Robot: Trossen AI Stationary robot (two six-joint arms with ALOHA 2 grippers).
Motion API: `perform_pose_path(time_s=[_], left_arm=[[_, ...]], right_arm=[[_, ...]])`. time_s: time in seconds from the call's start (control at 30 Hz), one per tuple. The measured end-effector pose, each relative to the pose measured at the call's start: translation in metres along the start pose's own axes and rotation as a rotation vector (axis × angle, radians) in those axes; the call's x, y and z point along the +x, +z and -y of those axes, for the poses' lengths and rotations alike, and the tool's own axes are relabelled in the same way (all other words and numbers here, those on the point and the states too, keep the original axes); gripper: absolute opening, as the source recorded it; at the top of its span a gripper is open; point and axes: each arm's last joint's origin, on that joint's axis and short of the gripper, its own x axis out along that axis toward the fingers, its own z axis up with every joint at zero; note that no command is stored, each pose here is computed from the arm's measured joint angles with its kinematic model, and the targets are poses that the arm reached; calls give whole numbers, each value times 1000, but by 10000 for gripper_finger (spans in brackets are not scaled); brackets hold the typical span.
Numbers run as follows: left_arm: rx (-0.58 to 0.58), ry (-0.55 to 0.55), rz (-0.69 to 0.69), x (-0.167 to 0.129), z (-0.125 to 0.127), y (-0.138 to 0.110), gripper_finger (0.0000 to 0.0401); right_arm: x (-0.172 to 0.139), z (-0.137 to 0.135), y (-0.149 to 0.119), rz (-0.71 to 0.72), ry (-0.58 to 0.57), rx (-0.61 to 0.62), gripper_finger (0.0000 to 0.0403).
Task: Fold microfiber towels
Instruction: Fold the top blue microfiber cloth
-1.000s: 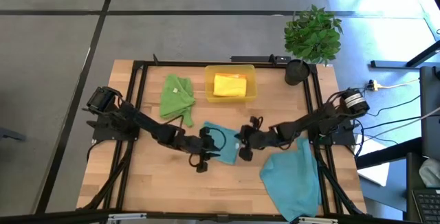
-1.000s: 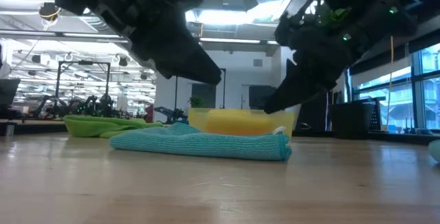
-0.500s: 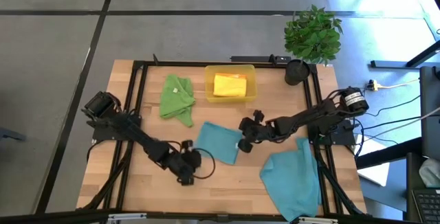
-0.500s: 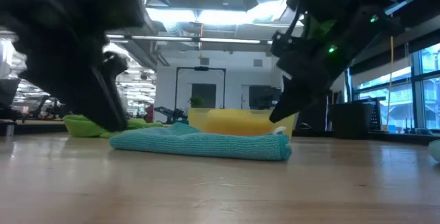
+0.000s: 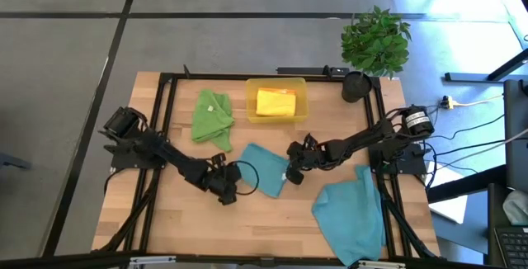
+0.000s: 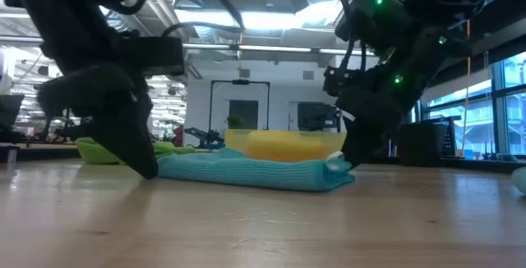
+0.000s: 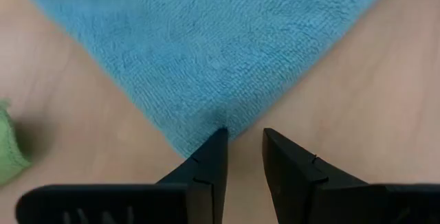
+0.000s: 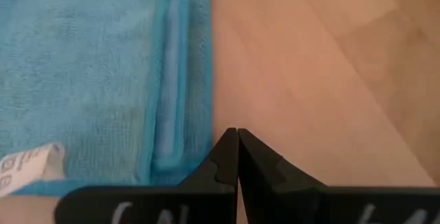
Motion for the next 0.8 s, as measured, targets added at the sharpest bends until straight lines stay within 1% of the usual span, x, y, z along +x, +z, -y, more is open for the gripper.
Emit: perform_pose_path(time_s=[0.1, 0.2, 0.5, 0.6, 0.67, 0.7, 0.77, 0.8], left_arm=[[10, 14, -1, 4, -7, 5, 84], [26, 59, 11, 8, -15, 11, 84], [52, 156, 8, 20, -45, 27, 84], [87, 193, 21, 24, -55, 34, 84], [126, 201, 27, 27, -61, 39, 84], [146, 194, 31, 28, -63, 41, 84], [173, 135, 20, 27, -63, 43, 84], [181, 103, 15, 25, -61, 43, 84]], right_arm=[[-2, -5, -4, -18, 12, 11, 7], [-6, -13, -10, -29, 33, 2, 7], [-19, -42, -29, -66, 161, 19, 7], [-23, -53, -36, -67, 226, 19, 7], [-26, -62, -38, -69, 302, 7, 7], [-28, -66, -39, -69, 345, -8, 7], [-33, -74, -41, -67, 447, -96, 7], [-36, -77, -42, -67, 477, -136, 7]])
